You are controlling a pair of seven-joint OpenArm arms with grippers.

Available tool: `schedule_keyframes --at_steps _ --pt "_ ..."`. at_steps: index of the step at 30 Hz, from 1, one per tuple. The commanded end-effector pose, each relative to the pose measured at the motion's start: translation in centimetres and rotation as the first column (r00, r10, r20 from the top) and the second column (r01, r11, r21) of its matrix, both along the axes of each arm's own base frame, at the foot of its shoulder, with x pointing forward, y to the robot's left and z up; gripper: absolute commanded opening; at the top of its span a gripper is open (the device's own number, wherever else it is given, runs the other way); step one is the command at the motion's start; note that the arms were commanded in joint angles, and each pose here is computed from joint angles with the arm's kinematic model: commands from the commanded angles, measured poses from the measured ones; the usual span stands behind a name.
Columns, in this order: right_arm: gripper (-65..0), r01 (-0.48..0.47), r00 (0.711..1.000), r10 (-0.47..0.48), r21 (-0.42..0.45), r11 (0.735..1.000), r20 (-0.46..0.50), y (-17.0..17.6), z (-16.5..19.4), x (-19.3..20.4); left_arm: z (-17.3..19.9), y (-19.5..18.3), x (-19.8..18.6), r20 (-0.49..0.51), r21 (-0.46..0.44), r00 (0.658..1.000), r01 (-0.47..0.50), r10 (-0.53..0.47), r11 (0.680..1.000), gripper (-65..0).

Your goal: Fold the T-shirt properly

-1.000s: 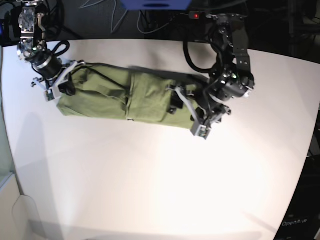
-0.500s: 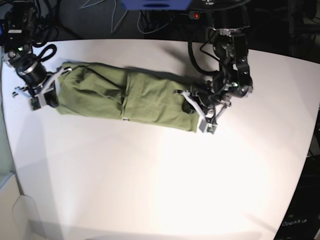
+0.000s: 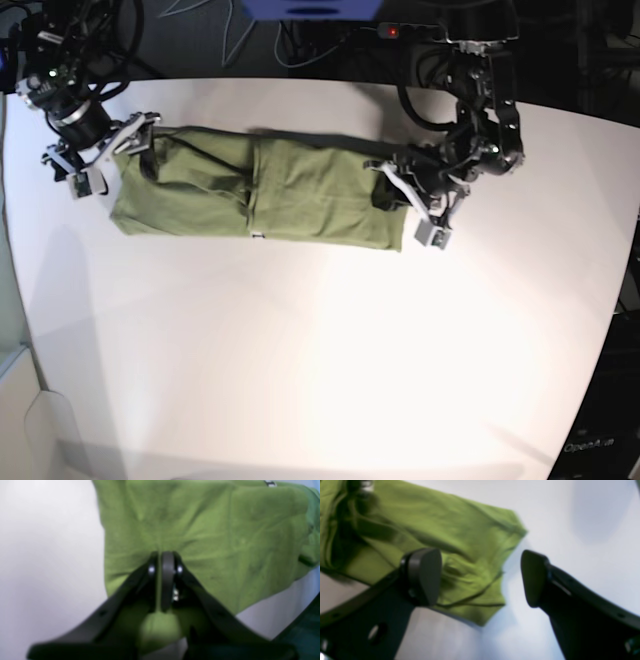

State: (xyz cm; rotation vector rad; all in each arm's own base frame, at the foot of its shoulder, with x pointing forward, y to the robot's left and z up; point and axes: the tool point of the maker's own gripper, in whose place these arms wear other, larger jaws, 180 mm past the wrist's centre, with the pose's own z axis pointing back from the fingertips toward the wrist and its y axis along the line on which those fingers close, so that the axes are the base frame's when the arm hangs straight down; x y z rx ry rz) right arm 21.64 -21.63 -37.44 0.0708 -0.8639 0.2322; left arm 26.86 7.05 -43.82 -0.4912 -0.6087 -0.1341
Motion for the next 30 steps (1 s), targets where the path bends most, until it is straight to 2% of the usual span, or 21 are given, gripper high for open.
schedule_keyframes --at_steps 1,11,18,19,21,24,25,27,30 --pt "-15.4 -0.007 0.999 0.008 -0.009 1.0 0.043 -0.4 1.1 0.6 -0.8 0.9 -0.8 -0.044 0.049 0.999 0.007 -0.005 0.999 -62.2" --pt "-15.2 0.047 0.998 -0.043 0.071 0.996 -0.049 -1.4 -3.4 1.2 -0.7 0.9 -0.8 -0.046 0.042 0.999 0.007 -0.005 0.999 -62.2" --pt "-16.4 0.071 0.995 -0.063 0.104 0.992 -0.078 -1.6 -4.8 1.5 -0.7 0.9 -0.8 -0.046 0.042 0.999 0.007 -0.005 0.999 -62.2" --pt "-19.0 0.071 0.995 -0.062 0.106 0.992 -0.079 -1.5 -4.9 1.5 -0.7 0.9 -0.8 -0.046 0.042 0.999 0.007 -0.005 0.999 -62.2" --pt "-30.5 0.072 0.995 -0.063 0.11 0.991 -0.079 -1.3 -4.9 1.5 -0.7 0.9 -0.8 -0.046 0.042 0.999 0.007 -0.005 0.999 -62.2" --pt "-60.4 0.07 0.995 -0.061 0.111 0.991 -0.078 -1.2 -4.8 1.7 -0.7 0.9 -0.8 -0.046 0.042 0.999 0.007 -0.005 0.999 -62.2" --pt "-65.0 0.068 0.995 -0.06 0.11 0.992 -0.075 -1.2 -4.7 1.8 -0.7 0.9 -0.8 -0.044 0.042 0.999 0.007 -0.005 0.999 -62.2" --pt "-63.0 0.064 0.997 -0.058 0.106 0.992 -0.057 -1.2 -4.2 2.0 -0.7 0.8 -0.8 -0.044 0.041 0.999 0.006 -0.005 0.999 -62.2" --pt "-64.1 0.042 0.999 -0.042 0.077 0.996 0.005 -1.2 -2.0 3.1 -0.8 0.8 -0.9 -0.049 0.044 0.999 0.009 -0.007 0.999 -62.2"
